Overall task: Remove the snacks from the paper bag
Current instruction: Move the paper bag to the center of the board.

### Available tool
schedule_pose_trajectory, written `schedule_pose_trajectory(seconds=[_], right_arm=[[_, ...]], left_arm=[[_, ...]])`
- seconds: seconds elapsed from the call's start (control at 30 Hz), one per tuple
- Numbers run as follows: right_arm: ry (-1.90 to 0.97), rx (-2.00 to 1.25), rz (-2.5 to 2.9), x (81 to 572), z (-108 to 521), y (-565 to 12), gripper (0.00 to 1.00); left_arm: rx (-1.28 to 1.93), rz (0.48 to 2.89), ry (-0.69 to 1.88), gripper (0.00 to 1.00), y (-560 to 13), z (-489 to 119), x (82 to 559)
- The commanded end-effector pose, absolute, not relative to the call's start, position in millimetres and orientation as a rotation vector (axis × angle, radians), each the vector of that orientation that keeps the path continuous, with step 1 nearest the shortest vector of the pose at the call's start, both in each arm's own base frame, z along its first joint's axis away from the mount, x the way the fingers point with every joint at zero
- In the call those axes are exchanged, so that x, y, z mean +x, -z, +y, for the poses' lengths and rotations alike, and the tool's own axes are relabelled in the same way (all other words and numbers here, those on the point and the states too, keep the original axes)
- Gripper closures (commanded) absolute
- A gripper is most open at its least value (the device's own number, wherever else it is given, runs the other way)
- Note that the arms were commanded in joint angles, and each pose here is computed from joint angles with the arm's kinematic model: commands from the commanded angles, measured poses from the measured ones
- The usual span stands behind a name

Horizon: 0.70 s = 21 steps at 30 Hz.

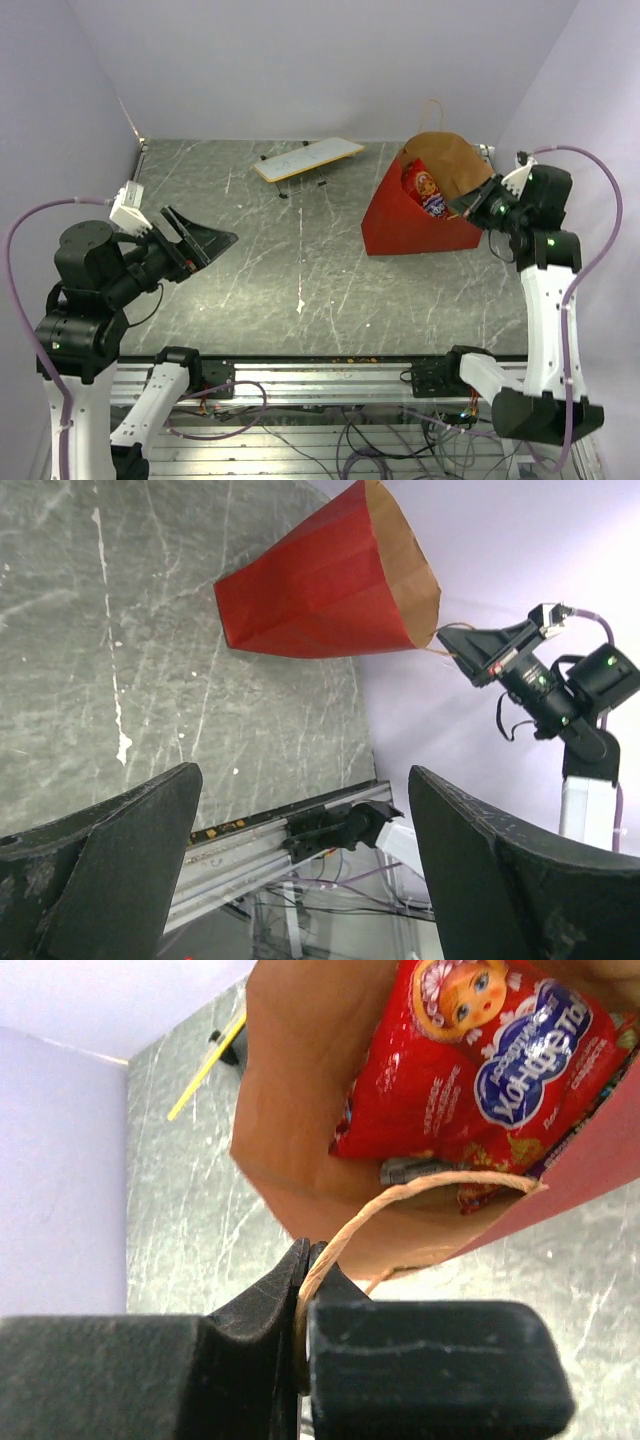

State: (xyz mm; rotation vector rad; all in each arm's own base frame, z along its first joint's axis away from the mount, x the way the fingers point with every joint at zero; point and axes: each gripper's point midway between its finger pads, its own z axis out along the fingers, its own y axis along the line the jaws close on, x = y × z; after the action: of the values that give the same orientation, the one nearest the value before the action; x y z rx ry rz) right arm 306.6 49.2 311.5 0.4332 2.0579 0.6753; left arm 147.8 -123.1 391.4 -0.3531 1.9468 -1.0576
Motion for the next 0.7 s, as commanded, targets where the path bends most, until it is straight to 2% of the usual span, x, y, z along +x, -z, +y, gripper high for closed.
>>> schedule_pose_trajectory(seconds=[0.0, 0.2, 0.47, 0.67], right_arm=[[-0.714, 0.406, 2.062, 270, 59, -314, 1.0], [-0.688, 0.404, 2.071, 242, 60, -315, 1.0], [-0.65, 0.382, 2.096, 220, 60, -323, 1.0], [-0.496, 0.406, 2.17, 186, 45, -310, 1.0]], left_arm=[[-0.319, 1.922, 1.175, 0.05, -402, -138, 157], [-0.343, 1.929, 1.257, 0.05, -394, -149, 189], [-0.323, 1.875, 1.307, 0.05, -408, -169, 260], [-0.182, 1.934, 1.298, 0.05, -397, -251, 298]])
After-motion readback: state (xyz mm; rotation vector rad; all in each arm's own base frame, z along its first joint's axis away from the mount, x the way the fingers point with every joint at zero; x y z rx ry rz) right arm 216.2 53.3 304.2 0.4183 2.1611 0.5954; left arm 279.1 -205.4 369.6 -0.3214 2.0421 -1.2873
